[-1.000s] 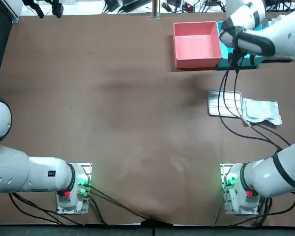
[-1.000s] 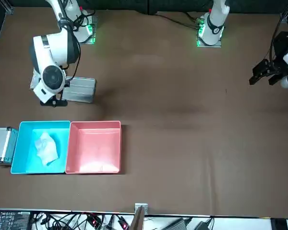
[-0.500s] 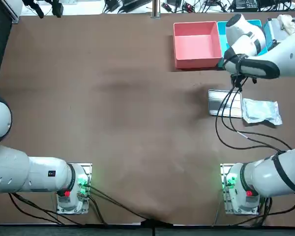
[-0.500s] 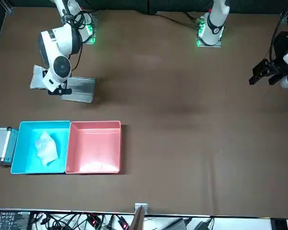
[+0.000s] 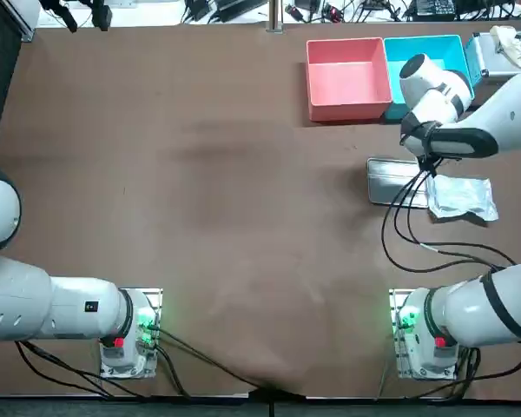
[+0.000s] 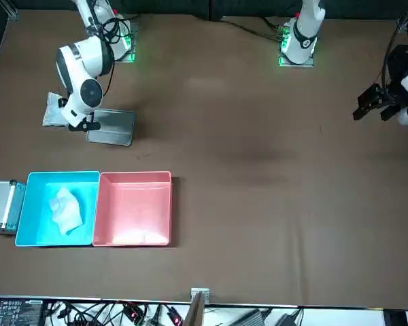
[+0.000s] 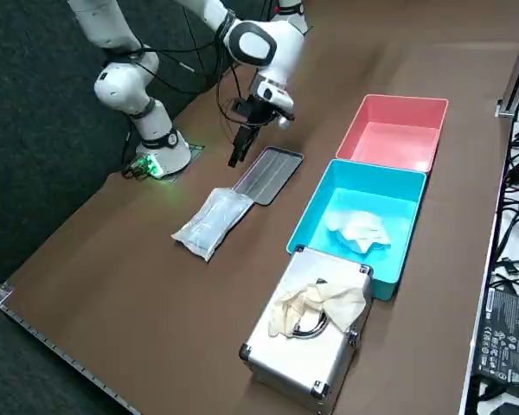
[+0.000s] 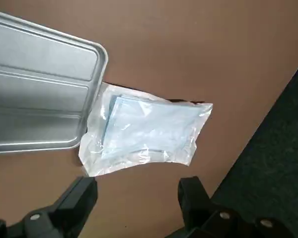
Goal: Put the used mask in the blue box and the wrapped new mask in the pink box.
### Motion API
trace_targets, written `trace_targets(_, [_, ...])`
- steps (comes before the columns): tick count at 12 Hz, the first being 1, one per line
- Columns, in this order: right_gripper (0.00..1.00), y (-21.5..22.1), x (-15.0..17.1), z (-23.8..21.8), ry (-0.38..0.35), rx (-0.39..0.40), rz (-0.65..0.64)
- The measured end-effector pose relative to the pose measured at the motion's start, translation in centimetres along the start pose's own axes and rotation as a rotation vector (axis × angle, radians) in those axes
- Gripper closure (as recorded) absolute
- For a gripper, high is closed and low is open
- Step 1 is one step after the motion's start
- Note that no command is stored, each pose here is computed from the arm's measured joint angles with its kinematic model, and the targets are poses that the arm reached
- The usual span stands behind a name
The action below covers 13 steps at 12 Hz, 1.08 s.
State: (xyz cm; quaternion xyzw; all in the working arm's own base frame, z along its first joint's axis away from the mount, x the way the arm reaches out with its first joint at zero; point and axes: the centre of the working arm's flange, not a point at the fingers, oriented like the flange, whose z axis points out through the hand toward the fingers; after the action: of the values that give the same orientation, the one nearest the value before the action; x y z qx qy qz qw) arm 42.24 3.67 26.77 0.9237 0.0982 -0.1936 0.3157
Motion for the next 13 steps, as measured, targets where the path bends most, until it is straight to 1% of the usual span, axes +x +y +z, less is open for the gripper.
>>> trace_targets(3, [0.00, -1.0, 0.2, 1.2, -0.002, 0.006, 0.051])
trace_targets(6, [0.00, -4.3, 0.8, 2.8, -0.008, -0.004, 0.047])
trace_targets(8, [0.00, -5.6, 1.1, 3.9, -0.026, -0.020, 0.036])
trace_targets(9, [0.00, -6.3, 1.3, 5.1, -0.049, -0.034, 0.020])
trace_targets(13, [0.00, -7.0, 1.6, 7.0, -0.067, -0.089, 0.017])
